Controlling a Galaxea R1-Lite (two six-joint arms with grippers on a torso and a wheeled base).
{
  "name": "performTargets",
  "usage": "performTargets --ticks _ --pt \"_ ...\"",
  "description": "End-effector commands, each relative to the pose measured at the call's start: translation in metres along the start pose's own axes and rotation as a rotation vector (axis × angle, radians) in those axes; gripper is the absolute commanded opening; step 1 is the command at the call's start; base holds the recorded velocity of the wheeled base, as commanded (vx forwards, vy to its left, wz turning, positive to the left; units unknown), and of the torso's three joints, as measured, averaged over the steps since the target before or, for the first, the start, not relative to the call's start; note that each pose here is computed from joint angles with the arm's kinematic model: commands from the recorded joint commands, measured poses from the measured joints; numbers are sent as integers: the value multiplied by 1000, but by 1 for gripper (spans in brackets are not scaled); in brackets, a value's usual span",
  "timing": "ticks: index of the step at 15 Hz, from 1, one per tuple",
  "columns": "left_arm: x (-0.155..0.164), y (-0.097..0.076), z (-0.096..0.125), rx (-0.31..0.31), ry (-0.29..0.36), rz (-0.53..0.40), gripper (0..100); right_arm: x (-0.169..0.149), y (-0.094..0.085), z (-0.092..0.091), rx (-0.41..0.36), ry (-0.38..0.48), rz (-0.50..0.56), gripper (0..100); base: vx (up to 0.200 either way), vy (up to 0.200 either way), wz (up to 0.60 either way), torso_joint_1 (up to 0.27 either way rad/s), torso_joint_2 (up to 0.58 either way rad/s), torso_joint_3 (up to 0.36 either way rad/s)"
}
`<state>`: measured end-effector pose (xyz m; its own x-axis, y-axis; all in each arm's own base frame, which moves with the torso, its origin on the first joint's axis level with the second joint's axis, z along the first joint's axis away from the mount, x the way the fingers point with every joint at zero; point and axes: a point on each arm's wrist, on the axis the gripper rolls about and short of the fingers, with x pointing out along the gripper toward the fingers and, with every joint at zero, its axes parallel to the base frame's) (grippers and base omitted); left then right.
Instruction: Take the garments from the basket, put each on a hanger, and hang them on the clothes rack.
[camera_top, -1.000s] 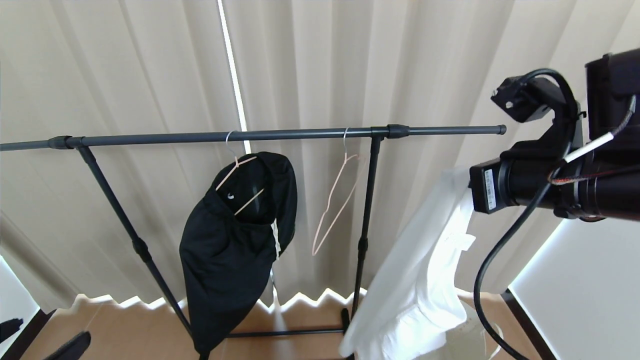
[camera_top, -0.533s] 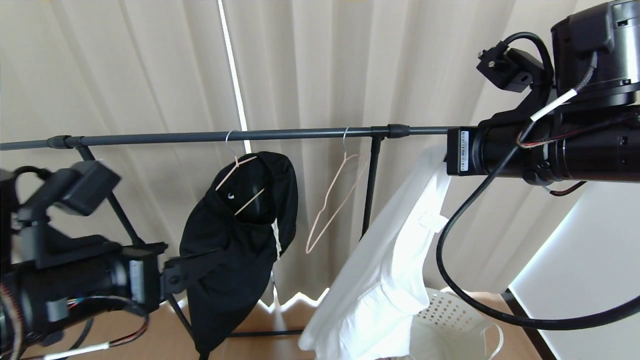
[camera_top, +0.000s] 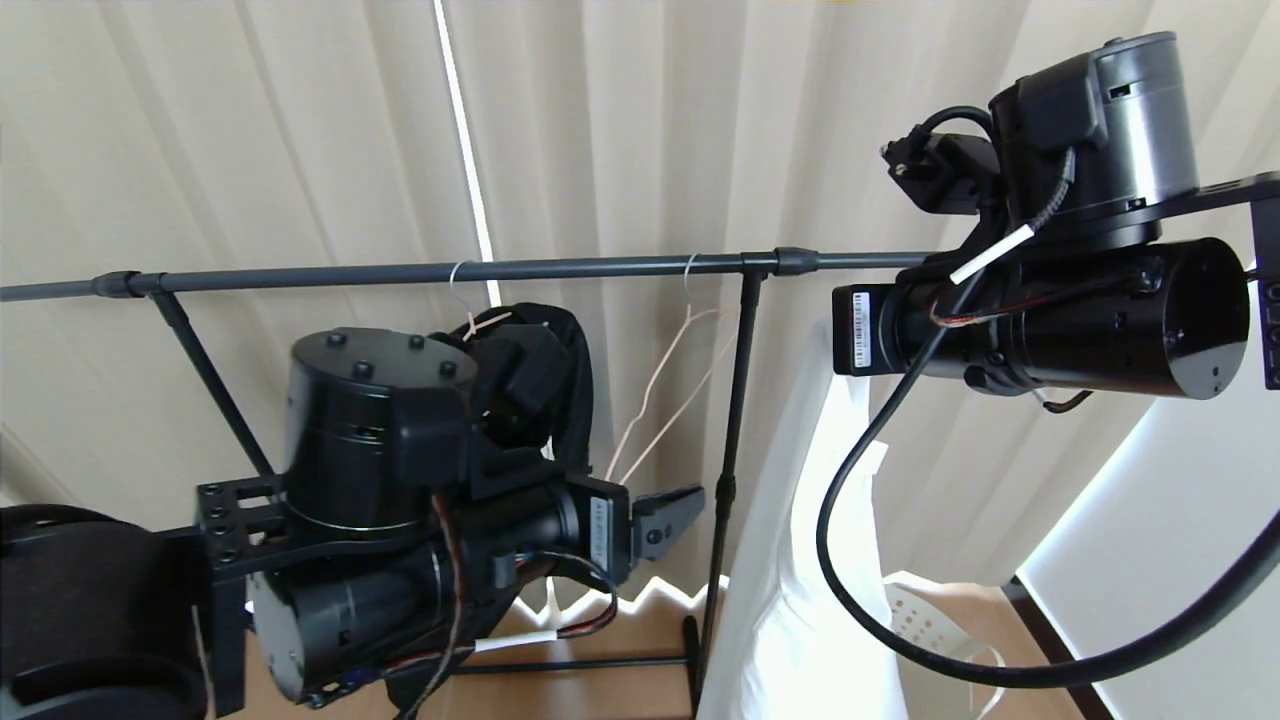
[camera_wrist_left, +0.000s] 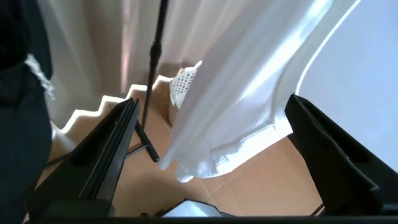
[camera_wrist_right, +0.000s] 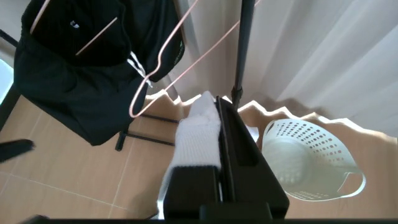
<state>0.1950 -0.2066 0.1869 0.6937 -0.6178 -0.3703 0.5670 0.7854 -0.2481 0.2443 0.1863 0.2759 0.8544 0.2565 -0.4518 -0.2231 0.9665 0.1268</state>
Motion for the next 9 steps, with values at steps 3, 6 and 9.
performTargets --ticks 3,6,9 --pt "32 -23 -2 25 29 -54 100 8 3 -4 -8 18 -2 0 0 0 0 0 0 0" --pt "45 -33 -5 33 41 -76 100 9 4 -5 -10 23 -2 0 0 0 0 0 0 0" --pt "60 -34 -8 31 53 -62 100 7 8 -7 -17 27 9 0 0 0 0 0 0 0"
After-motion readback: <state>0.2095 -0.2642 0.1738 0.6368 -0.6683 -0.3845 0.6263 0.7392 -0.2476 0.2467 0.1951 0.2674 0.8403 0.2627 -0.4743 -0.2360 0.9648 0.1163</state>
